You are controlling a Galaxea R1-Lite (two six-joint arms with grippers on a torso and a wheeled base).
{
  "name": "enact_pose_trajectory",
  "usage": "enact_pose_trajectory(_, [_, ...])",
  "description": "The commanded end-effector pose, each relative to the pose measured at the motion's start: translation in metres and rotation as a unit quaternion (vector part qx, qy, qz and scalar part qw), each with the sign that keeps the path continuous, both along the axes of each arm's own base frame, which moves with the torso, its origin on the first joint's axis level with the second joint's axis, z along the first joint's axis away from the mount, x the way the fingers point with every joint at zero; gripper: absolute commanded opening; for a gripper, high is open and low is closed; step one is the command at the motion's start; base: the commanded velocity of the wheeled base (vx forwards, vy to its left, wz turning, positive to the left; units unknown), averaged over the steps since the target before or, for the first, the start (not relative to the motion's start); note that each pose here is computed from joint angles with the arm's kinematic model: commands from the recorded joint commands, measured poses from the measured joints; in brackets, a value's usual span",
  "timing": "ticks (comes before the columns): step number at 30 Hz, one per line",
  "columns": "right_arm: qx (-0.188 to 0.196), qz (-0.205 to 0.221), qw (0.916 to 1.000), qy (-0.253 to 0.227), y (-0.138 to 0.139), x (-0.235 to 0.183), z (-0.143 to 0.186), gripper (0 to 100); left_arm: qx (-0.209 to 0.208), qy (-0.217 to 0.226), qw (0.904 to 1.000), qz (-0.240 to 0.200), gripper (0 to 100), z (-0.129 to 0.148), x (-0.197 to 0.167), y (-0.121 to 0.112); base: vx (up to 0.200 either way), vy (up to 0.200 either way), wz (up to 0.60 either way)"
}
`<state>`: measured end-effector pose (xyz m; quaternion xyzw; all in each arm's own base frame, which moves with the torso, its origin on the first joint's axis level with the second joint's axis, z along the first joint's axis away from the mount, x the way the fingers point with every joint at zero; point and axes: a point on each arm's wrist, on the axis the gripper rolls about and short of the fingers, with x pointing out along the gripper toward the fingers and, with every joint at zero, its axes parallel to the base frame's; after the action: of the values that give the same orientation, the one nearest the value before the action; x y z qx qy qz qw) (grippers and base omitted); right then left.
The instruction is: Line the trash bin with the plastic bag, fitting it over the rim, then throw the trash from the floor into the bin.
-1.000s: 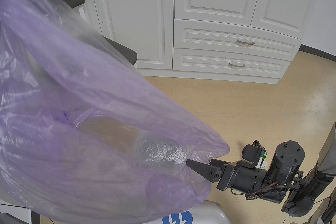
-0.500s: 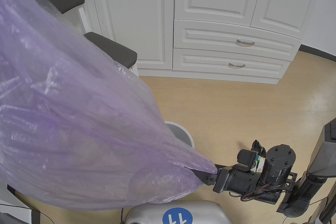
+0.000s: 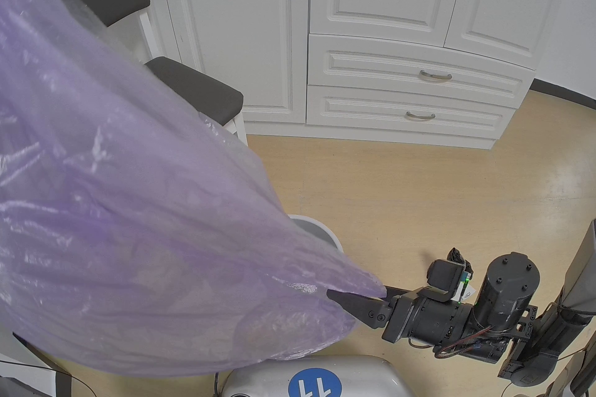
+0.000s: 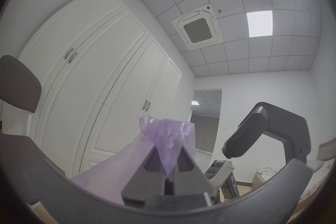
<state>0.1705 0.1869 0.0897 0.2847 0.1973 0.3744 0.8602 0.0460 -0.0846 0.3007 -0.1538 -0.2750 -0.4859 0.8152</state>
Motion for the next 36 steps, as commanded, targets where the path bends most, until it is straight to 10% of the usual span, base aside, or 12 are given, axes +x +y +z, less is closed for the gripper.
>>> enact_pose_trajectory(1, [0.014, 0.002, 0.9998, -0.013, 0.0, -0.002, 0.007, 100, 0.001, 0.001, 1.0, -0.002, 0, 0.0, 0.0, -0.001, 0.0, 0.0, 0.0])
enact_pose_trajectory(36, [-0.01, 0.043, 0.999, 0.01, 0.022, -0.011, -0.012, 100, 0.005, 0.006, 0.9999, -0.013, 0, -0.002, 0.001, -0.006, 0.0, 0.0, 0.0])
